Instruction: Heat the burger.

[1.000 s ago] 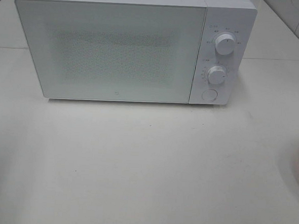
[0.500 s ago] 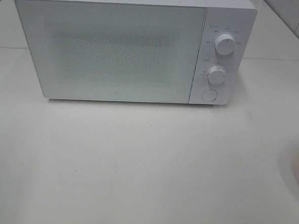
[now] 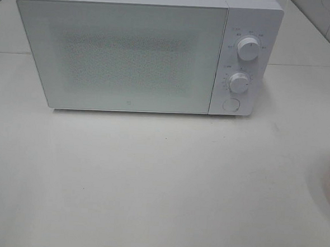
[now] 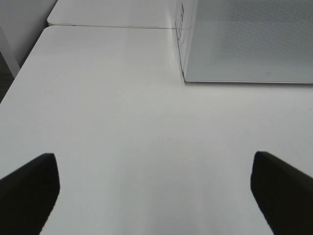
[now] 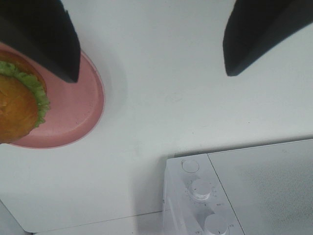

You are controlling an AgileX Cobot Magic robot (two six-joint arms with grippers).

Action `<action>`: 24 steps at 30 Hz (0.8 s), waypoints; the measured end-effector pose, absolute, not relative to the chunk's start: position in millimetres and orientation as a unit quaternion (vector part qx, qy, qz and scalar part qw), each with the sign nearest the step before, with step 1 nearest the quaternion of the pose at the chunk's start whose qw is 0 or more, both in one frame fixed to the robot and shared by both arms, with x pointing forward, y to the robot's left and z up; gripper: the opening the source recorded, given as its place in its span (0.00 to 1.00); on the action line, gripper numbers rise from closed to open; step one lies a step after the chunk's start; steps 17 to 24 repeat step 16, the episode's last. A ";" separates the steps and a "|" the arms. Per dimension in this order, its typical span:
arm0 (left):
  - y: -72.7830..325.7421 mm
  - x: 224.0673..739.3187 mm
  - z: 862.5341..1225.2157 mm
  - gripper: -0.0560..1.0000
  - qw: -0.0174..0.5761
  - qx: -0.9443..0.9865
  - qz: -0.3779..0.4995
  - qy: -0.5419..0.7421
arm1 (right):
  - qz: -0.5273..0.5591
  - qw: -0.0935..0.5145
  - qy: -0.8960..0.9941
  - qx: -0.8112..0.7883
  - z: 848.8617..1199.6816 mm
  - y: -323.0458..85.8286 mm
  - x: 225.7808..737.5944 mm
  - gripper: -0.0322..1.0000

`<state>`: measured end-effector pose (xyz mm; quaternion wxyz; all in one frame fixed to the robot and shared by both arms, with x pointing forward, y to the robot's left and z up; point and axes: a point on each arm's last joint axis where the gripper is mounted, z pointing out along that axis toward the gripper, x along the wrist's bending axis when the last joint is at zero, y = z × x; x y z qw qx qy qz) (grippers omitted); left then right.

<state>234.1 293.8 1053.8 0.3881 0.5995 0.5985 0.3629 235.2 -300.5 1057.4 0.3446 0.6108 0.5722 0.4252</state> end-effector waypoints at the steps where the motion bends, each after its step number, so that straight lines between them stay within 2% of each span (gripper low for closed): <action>1: 293.8 234.1 1053.8 0.99 0.388 0.599 0.363 0.599 | 0.425 0.345 0.572 0.611 1057.4 -300.5 235.2 0.77; 24: 293.8 234.1 1053.8 0.99 0.388 0.600 0.363 0.598 | 0.425 0.345 0.572 0.611 1057.4 -300.5 235.2 0.77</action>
